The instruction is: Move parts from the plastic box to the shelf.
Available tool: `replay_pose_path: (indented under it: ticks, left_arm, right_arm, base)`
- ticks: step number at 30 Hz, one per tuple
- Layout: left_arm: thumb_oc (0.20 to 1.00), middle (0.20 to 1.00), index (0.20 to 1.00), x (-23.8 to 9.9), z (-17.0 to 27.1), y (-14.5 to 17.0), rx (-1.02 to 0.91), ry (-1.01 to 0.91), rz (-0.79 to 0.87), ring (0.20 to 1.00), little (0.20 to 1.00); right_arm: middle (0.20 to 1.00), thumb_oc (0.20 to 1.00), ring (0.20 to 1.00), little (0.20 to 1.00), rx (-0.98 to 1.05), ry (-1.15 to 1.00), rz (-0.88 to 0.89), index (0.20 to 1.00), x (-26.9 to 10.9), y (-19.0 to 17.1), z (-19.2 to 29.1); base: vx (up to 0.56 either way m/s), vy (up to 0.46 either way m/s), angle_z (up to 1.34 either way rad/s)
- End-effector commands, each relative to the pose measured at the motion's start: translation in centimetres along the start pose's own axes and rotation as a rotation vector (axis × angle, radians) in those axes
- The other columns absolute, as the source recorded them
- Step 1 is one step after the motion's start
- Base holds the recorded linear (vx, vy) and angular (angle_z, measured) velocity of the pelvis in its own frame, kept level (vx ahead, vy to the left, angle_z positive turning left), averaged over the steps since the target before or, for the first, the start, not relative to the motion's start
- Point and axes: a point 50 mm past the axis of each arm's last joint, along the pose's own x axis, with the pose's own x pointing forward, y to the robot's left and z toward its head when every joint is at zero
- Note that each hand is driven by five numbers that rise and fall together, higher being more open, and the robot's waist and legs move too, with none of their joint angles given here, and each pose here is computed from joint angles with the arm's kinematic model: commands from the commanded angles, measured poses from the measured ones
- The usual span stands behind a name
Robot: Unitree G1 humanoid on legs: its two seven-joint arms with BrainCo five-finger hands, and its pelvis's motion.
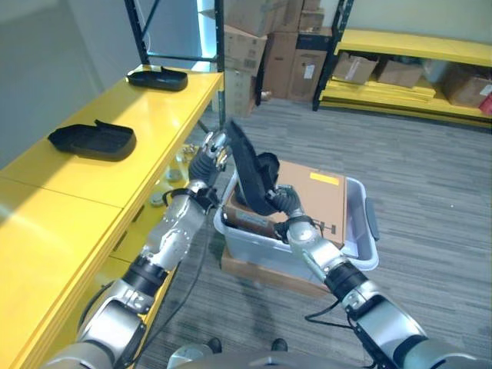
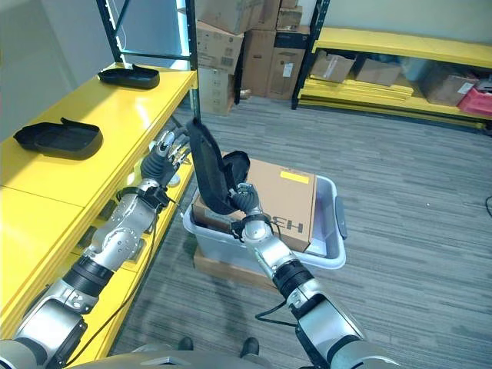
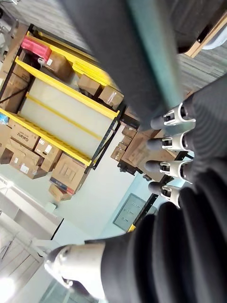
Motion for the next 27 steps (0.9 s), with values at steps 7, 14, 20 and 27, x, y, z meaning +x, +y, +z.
replay_pose_path:
  ticks: [7, 14, 20, 27]
  left_arm:
    - [1.000, 1.000, 1.000, 1.6, -1.8, -4.6, 0.168, 0.037, -0.147, 1.000, 1.000]
    - [1.000, 1.000, 1.000, 1.8, -4.4, -3.8, 0.196, 0.144, -0.051, 1.000, 1.000]
    - [1.000, 1.000, 1.000, 2.0, -2.7, -2.2, 0.277, -0.021, 0.050, 1.000, 1.000]
    - [1.000, 1.000, 1.000, 1.6, 5.8, -1.4, 0.243, -0.329, -0.042, 1.000, 1.000]
  right_arm:
    - [0.200, 0.200, 0.200, 0.200, 0.026, -0.149, -0.003, 0.200, 0.6, 0.1, 2.9]
    - [0.200, 0.200, 0.200, 0.200, 0.021, -0.154, 0.020, 0.200, 0.7, 0.5, 3.1]
    - [0.200, 0.200, 0.200, 0.200, 0.018, -0.140, 0.002, 0.200, 0.8, 0.3, 3.1]
    - [0.200, 0.200, 0.200, 0.200, 0.010, -0.116, -0.048, 0.200, 0.5, -0.8, 2.3]
  base:
    - [0.00, 0.000, 0.00]
    - [0.00, 0.000, 0.00]
    - [0.00, 0.000, -0.01]
    - [0.00, 0.003, 0.02]
